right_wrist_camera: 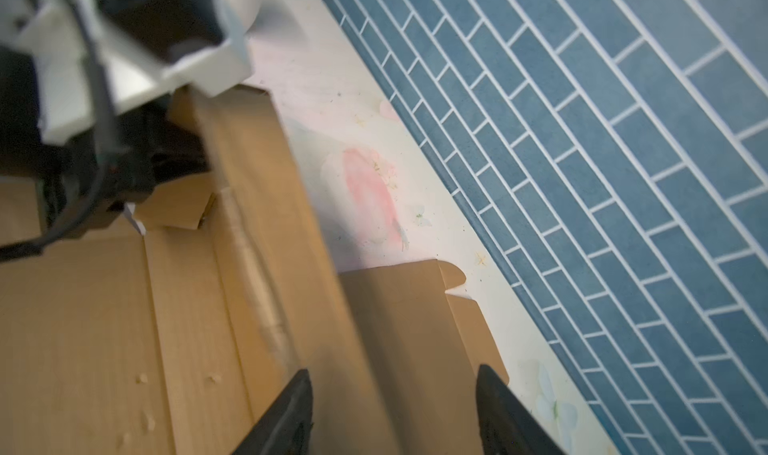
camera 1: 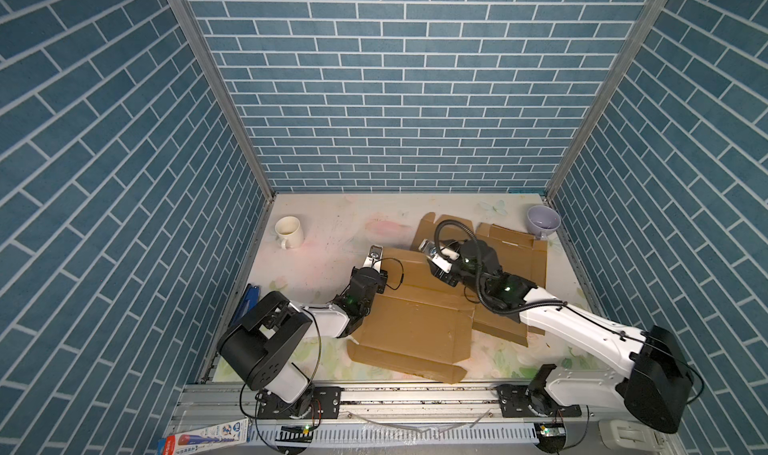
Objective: Fold the paper box
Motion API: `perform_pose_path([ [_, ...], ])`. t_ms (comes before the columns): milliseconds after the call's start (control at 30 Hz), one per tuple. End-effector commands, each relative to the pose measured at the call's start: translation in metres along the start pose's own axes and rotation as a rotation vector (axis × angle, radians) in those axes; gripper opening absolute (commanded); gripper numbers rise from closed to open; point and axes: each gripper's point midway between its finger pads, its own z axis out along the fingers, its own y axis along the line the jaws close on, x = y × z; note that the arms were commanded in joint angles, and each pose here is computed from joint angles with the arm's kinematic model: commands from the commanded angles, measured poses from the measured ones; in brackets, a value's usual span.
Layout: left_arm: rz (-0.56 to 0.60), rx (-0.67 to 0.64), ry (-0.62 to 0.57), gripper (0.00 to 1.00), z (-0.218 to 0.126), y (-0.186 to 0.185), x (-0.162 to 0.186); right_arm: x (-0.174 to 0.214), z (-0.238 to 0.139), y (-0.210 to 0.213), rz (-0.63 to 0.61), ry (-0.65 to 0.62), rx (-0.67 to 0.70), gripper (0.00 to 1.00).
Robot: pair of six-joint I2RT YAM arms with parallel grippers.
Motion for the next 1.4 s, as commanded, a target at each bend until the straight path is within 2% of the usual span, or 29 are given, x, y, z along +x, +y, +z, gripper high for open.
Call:
perform_pose_path([
  [0, 0.030, -0.096, -0.082, 0.00, -0.005, 0.013, -0.009, -0.010, -0.026, -0.011, 0.415, 0.024, -0.095, 0.60],
  [133, 0.013, -0.105, -0.094, 0.00, -0.011, 0.015, 0.004, 0.025, -0.048, -0.053, 0.787, 0.287, 0.065, 0.50],
  [167, 0.012, -0.102, -0.088, 0.00, -0.012, 0.015, 0.007, 0.036, -0.055, -0.056, 0.867, 0.353, 0.113, 0.47],
  [233, 0.013, -0.103, -0.087, 0.00, -0.017, 0.017, 0.012, 0.058, -0.073, -0.052, 1.029, 0.472, 0.201, 0.47],
  [333, -0.003, -0.107, -0.093, 0.00, -0.024, 0.022, 0.017, 0.069, -0.087, -0.034, 1.240, 0.521, 0.235, 0.53],
  [433, -0.003, -0.101, -0.087, 0.00, -0.026, 0.022, 0.021, 0.069, -0.088, -0.019, 1.329, 0.505, 0.222, 0.62],
  [567, -0.004, -0.098, -0.084, 0.00, -0.028, 0.023, 0.026, 0.067, -0.074, -0.001, 1.368, 0.529, 0.154, 0.65],
  [800, 0.008, -0.093, -0.093, 0.00, -0.030, 0.018, 0.030, 0.075, -0.031, 0.024, 1.415, 0.563, 0.059, 0.63],
  [900, 0.003, -0.096, -0.092, 0.00, -0.030, 0.018, 0.033, 0.066, -0.016, 0.036, 1.442, 0.562, -0.036, 0.52],
  [1000, -0.006, -0.102, -0.093, 0.00, -0.030, 0.018, 0.033, 0.064, -0.013, 0.044, 1.459, 0.555, -0.097, 0.31],
  [1067, -0.010, -0.108, -0.094, 0.00, -0.031, 0.020, 0.033, 0.060, -0.015, 0.042, 1.479, 0.524, -0.144, 0.24],
  [1133, -0.011, -0.119, -0.091, 0.00, -0.031, 0.022, 0.033, 0.054, -0.019, 0.041, 1.474, 0.507, -0.224, 0.26],
  [1267, -0.007, -0.138, -0.054, 0.00, -0.030, 0.024, 0.034, 0.033, -0.054, 0.019, 1.328, 0.461, -0.357, 0.41],
  [1300, -0.011, -0.144, -0.047, 0.00, -0.030, 0.024, 0.034, 0.034, -0.062, 0.008, 1.297, 0.448, -0.344, 0.43],
  [1367, -0.014, -0.149, -0.046, 0.00, -0.029, 0.025, 0.034, 0.054, -0.078, -0.024, 1.257, 0.453, -0.232, 0.44],
])
